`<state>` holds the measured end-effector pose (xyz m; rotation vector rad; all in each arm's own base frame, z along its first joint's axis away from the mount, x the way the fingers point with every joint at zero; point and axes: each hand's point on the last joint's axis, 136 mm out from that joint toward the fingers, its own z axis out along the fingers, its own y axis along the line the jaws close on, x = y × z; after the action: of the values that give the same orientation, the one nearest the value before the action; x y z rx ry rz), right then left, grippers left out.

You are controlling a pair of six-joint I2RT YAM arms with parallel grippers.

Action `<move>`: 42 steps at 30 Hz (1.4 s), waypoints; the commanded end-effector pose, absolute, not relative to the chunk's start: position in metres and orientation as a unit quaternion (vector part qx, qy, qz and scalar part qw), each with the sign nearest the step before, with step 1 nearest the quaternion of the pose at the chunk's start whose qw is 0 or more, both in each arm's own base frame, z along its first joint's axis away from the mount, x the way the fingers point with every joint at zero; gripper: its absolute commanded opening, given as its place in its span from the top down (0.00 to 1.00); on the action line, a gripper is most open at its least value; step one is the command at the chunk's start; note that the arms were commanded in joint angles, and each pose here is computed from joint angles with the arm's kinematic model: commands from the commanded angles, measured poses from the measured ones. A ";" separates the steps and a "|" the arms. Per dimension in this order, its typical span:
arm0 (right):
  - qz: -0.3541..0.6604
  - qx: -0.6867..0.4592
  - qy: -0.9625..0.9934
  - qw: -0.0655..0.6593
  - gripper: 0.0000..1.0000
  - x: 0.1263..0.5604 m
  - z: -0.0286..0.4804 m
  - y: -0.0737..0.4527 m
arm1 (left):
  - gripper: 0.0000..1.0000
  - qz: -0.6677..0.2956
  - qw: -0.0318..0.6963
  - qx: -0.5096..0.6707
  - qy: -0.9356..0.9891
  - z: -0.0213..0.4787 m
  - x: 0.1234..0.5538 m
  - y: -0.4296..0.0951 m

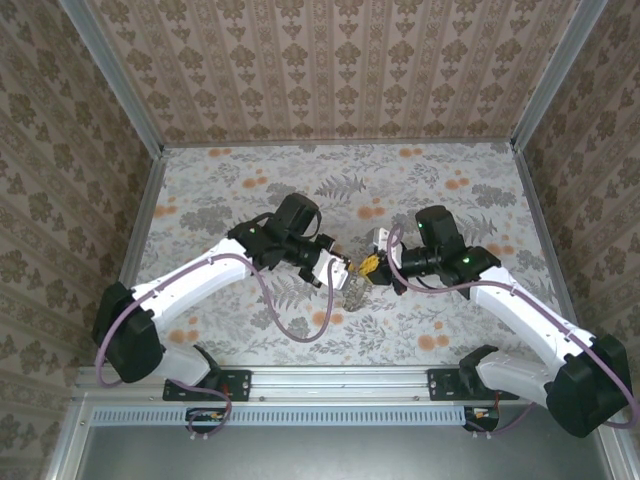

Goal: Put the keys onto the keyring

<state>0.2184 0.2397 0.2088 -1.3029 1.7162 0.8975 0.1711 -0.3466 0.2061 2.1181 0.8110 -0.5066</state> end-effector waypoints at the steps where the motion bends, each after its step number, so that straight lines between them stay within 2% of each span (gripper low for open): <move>1: 0.358 -0.492 0.658 0.442 1.00 0.238 0.239 0.240 | 1.00 -0.202 0.400 0.847 0.286 0.212 0.153 -0.344; 10: 0.358 -0.486 0.646 0.467 1.00 0.238 0.246 0.236 | 1.00 -0.200 0.413 0.835 0.303 0.216 0.158 -0.343; 20: 0.324 -0.465 0.594 0.571 1.00 0.235 0.269 0.226 | 1.00 -0.274 0.429 0.786 0.351 0.226 0.159 -0.342; 30: 0.291 -0.485 0.553 0.612 1.00 0.226 0.280 0.223 | 1.00 -0.301 0.433 0.761 0.379 0.227 0.166 -0.340; 42: 0.240 -0.531 0.525 0.621 1.00 0.220 0.277 0.234 | 0.74 -0.359 0.432 0.729 0.392 0.246 0.166 -0.334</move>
<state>0.2174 0.2336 0.2534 -1.2099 1.3186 0.6638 0.1795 -0.3404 0.2421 1.8299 0.9604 -0.7840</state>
